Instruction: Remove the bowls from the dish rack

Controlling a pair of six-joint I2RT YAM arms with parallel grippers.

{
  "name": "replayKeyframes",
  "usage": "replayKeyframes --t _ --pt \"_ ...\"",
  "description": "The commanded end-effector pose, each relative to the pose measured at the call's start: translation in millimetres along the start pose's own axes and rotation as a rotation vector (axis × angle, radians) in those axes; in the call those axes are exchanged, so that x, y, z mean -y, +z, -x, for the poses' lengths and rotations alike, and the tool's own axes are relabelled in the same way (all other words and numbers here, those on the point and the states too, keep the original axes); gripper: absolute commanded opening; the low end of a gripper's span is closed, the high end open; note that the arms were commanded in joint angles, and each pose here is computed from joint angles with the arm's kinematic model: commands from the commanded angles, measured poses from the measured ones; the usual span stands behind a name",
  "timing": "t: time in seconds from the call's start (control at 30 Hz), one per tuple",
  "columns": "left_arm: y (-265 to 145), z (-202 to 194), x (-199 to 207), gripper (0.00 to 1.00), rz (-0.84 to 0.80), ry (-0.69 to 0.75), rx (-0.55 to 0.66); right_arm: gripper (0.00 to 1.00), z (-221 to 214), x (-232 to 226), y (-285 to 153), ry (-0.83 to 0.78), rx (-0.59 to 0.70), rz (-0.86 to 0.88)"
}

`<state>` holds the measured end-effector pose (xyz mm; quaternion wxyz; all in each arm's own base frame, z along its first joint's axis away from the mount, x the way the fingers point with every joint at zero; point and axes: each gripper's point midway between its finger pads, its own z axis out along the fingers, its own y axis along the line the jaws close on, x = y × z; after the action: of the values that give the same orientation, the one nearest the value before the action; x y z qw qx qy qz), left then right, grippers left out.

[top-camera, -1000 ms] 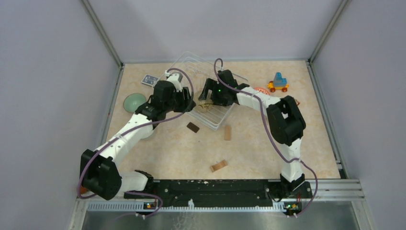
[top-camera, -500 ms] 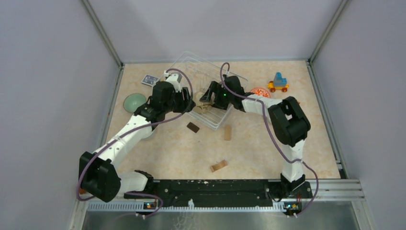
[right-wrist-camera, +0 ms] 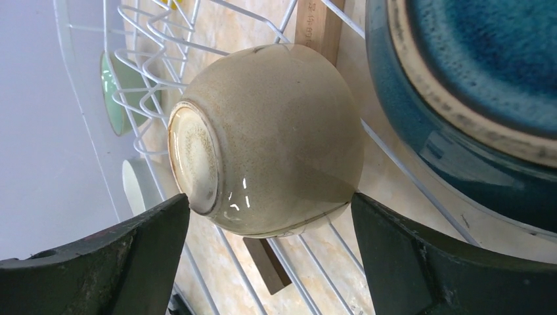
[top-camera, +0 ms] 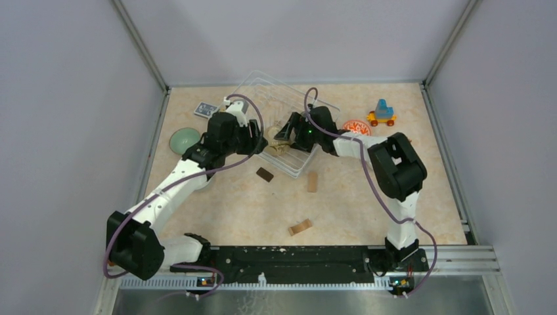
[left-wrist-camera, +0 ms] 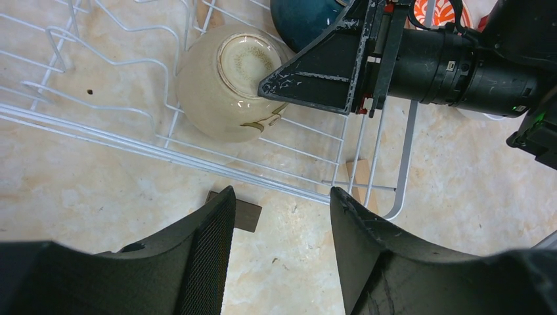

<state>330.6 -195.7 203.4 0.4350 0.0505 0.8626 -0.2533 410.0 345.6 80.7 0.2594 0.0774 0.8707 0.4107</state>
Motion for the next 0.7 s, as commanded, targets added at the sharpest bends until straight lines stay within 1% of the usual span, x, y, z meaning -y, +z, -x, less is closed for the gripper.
replayKeyframes --t 0.0,0.23,0.43,0.57,0.67 --pt "-8.0 13.6 4.8 0.60 -0.018 0.020 0.060 0.93 -3.7 32.8 1.6 0.065 0.018 -0.050" --pt "-7.7 12.6 3.6 0.61 -0.013 0.022 0.056 0.94 -8.5 36.6 10.7 0.114 0.006 -0.017" --pt "-7.4 12.0 1.9 0.61 -0.007 0.024 0.056 0.94 -5.0 34.4 7.0 0.098 0.019 -0.032" --pt "-5.3 10.3 0.9 0.61 -0.004 0.021 0.053 0.94 -3.3 27.7 -4.2 0.037 0.057 -0.091" --pt "-3.6 8.9 1.1 0.61 -0.009 0.019 0.047 0.94 -3.9 22.2 -7.8 0.001 0.055 -0.110"
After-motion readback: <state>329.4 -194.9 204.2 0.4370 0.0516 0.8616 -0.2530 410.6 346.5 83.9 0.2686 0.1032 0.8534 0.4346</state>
